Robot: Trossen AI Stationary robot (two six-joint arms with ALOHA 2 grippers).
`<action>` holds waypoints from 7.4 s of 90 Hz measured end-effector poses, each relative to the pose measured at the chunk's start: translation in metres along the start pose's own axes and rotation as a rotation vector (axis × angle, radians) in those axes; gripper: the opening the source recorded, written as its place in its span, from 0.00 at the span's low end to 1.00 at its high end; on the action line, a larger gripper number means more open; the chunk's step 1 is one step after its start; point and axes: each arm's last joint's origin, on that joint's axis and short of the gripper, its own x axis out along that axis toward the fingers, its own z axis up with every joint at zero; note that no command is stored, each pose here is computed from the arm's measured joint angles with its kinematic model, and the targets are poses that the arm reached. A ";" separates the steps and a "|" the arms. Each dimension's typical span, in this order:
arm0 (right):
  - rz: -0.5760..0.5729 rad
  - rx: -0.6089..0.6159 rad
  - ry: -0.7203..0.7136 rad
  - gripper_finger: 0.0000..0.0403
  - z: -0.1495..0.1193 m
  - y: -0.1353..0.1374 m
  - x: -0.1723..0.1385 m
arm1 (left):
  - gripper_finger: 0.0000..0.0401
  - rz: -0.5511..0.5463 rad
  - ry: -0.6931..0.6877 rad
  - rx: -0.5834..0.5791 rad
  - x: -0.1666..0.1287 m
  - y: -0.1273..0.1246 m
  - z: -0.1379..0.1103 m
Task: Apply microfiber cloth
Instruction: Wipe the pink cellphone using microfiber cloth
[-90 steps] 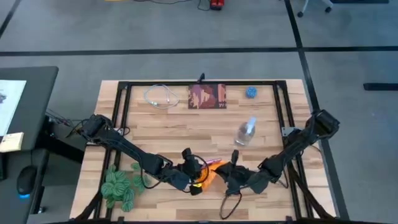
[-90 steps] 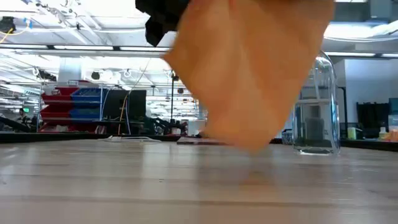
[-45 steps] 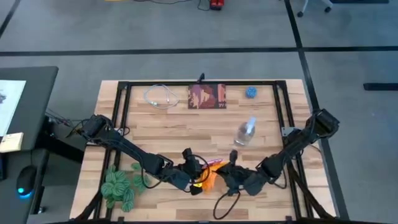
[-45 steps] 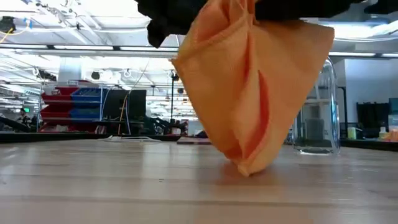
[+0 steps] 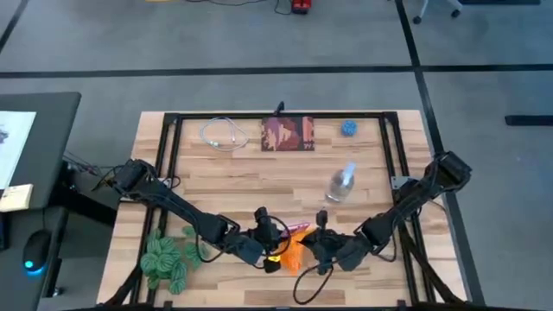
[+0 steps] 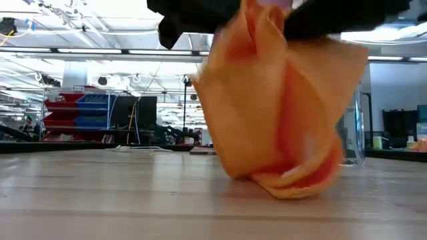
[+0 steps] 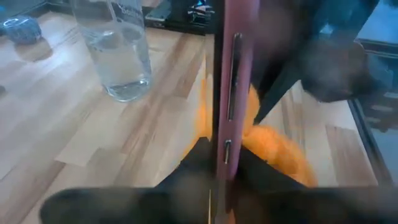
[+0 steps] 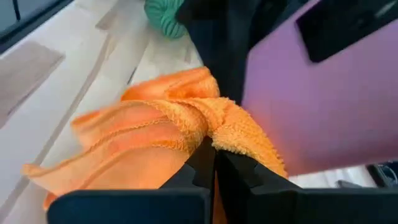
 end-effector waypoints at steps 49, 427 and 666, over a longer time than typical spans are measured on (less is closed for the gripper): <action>0.076 -0.016 -0.009 0.00 -0.001 -0.004 0.010 | 0.02 0.006 -0.052 -0.033 0.001 0.000 0.006; 0.160 0.366 -0.103 0.00 0.011 -0.094 0.054 | 0.31 -0.013 0.602 0.497 -0.039 0.101 -0.058; 0.450 0.167 0.530 0.00 -0.013 -0.041 0.170 | 0.55 -0.168 0.471 0.289 -0.016 0.113 -0.129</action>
